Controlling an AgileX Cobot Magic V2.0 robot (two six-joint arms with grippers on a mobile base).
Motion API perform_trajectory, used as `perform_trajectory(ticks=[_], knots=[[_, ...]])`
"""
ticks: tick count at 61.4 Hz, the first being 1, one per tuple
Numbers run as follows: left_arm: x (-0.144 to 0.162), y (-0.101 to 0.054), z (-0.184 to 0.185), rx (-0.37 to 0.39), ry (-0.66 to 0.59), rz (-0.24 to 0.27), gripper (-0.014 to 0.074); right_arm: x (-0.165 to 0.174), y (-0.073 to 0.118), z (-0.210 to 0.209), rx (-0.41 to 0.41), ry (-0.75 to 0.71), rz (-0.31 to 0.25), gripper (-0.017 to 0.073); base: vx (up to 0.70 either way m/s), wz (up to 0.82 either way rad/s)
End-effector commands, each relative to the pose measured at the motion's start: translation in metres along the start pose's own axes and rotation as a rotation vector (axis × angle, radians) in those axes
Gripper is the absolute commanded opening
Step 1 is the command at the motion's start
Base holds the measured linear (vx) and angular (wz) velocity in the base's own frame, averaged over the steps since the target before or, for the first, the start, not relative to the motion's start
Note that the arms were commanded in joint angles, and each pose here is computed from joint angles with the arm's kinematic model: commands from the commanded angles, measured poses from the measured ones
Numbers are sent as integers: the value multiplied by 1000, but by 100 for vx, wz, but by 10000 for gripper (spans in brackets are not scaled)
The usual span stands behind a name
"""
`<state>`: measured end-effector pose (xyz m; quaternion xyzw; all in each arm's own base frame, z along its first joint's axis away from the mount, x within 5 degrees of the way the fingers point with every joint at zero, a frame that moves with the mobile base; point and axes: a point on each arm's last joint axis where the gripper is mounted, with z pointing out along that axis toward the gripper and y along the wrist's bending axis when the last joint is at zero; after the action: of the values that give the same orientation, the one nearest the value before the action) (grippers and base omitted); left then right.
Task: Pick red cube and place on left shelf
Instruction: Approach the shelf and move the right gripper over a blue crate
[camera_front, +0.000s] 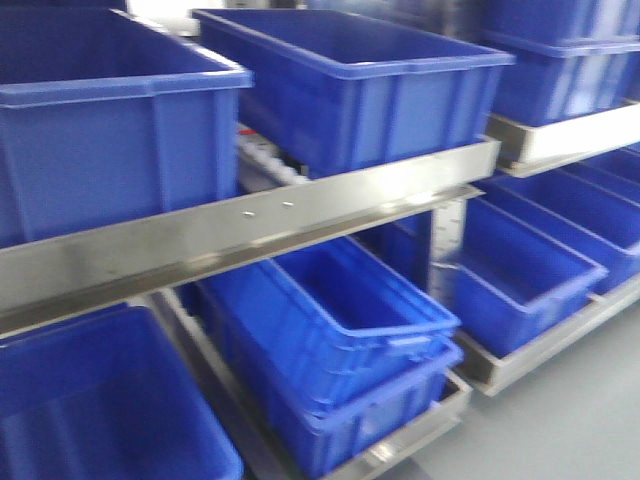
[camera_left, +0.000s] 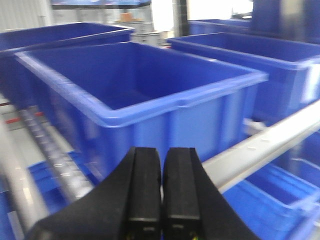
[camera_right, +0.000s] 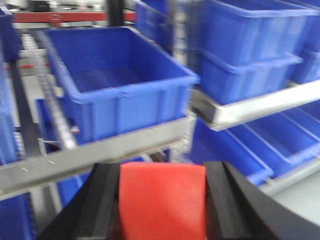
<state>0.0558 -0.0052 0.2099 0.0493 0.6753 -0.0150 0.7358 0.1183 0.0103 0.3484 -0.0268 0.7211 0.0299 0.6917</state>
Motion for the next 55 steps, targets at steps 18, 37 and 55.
perform_trajectory(ticks=[18, 37, 55], knots=[[0, 1, 1, -14, -55, -10, 106, -18, 1, -2, -9, -115, -14, 57, 30, 64], [0, 1, 1, -14, -55, -10, 106, -18, 1, -2, -9, -115, -14, 57, 22, 51], [0, 1, 1, -14, -55, -10, 106, -18, 1, -2, -9, -115, -14, 57, 11, 42]])
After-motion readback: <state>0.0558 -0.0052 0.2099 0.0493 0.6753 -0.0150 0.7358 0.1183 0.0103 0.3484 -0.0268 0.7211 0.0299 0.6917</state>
